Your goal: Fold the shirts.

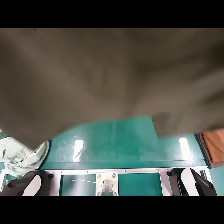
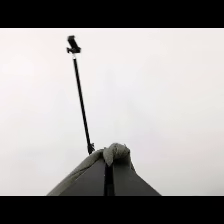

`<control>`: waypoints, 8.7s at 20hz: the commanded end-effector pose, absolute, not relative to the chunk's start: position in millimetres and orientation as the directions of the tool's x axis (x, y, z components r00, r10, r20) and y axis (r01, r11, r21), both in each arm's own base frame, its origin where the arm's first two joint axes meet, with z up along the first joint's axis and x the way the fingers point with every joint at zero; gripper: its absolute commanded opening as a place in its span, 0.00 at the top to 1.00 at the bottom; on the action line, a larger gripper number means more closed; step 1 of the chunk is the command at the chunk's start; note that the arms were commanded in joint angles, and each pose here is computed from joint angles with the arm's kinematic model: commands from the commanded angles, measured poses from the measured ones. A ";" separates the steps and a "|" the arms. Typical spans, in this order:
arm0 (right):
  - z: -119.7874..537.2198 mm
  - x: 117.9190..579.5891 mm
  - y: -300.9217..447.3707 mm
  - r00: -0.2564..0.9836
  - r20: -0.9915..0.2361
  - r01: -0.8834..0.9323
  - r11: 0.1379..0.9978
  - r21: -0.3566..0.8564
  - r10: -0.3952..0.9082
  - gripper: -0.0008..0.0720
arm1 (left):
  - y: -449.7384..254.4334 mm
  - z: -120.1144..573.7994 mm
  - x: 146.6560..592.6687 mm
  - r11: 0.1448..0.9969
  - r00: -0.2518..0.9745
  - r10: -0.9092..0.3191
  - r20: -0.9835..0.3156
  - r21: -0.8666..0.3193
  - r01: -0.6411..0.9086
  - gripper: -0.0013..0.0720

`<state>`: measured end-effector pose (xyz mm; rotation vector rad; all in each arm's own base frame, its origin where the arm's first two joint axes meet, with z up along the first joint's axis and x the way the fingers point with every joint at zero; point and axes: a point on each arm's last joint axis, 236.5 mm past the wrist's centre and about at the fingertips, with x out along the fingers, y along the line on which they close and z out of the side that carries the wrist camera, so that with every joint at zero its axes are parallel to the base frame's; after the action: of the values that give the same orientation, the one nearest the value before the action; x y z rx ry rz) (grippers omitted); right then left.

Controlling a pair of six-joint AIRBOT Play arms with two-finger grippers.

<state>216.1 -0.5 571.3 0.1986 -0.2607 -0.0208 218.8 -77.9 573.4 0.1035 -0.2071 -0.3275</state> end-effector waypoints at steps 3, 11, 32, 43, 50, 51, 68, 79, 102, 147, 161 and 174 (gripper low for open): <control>454.3 296.2 -26.5 0.995 -0.046 -0.065 0.923 0.379 0.089 0.96 | -63.7 446.8 314.7 0.931 0.919 -0.364 -0.155 -0.020 0.365 0.95; 137.5 433.8 -56.8 0.877 -0.454 0.181 0.767 0.616 0.158 0.96 | -90.2 149.8 452.6 0.798 0.568 -0.601 -0.563 -0.464 0.385 0.95; 41.6 579.5 -102.2 0.780 -0.579 0.194 0.786 0.586 0.239 0.96 | -87.4 45.5 585.1 0.871 0.693 -0.451 -0.563 -0.448 0.203 0.95; -93.0 466.8 -105.8 0.380 -0.900 0.318 0.883 0.345 0.215 0.96 | -82.7 -64.2 493.0 0.904 0.355 -0.427 -0.832 -0.405 0.137 0.95; -92.2 468.6 -98.9 0.389 -0.889 0.327 0.866 0.378 0.241 0.96 | -98.7 -63.2 471.9 0.868 0.266 -0.494 -0.828 -0.484 0.108 0.95; -92.2 468.4 -98.8 0.388 -0.889 0.327 0.866 0.378 0.241 0.96 | -100.2 -64.3 465.0 0.865 0.237 -0.501 -0.833 -0.493 0.095 0.95; -78.6 467.1 -99.7 0.377 -0.889 0.315 0.866 0.387 0.260 0.67 | -104.0 -60.8 447.2 0.837 0.155 -0.519 -0.841 -0.537 -0.108 0.23; -17.2 333.0 -127.8 0.269 -0.931 0.486 0.800 0.352 0.246 0.96 | -81.4 23.3 355.5 0.860 -0.014 -0.509 -0.860 -0.509 -0.040 0.95; -121.8 191.6 0.6 0.229 -0.908 0.697 0.592 0.404 0.350 0.44 | -181.3 -89.6 238.7 0.705 0.322 -0.496 -0.806 -0.591 -0.393 0.22; -35.5 465.7 -29.2 0.382 -0.875 0.400 0.801 0.446 0.297 0.96 | -182.0 -38.5 495.0 0.945 0.371 -0.325 -0.870 -0.316 0.087 0.93; -45.2 430.7 -127.1 0.258 -0.894 0.290 0.853 0.435 0.368 0.06 | -120.3 11.8 512.3 0.943 0.306 -0.318 -0.897 -0.332 0.007 0.11; -104.2 428.3 -88.7 0.224 -0.653 0.113 0.646 0.755 0.723 0.04 | -154.5 23.5 498.9 0.883 0.250 -0.463 -0.851 -0.468 0.040 0.11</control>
<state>426.6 -98.9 -94.2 0.7803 1.3181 0.4179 501.4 -142.2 18.2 -0.3621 1.2815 -0.2976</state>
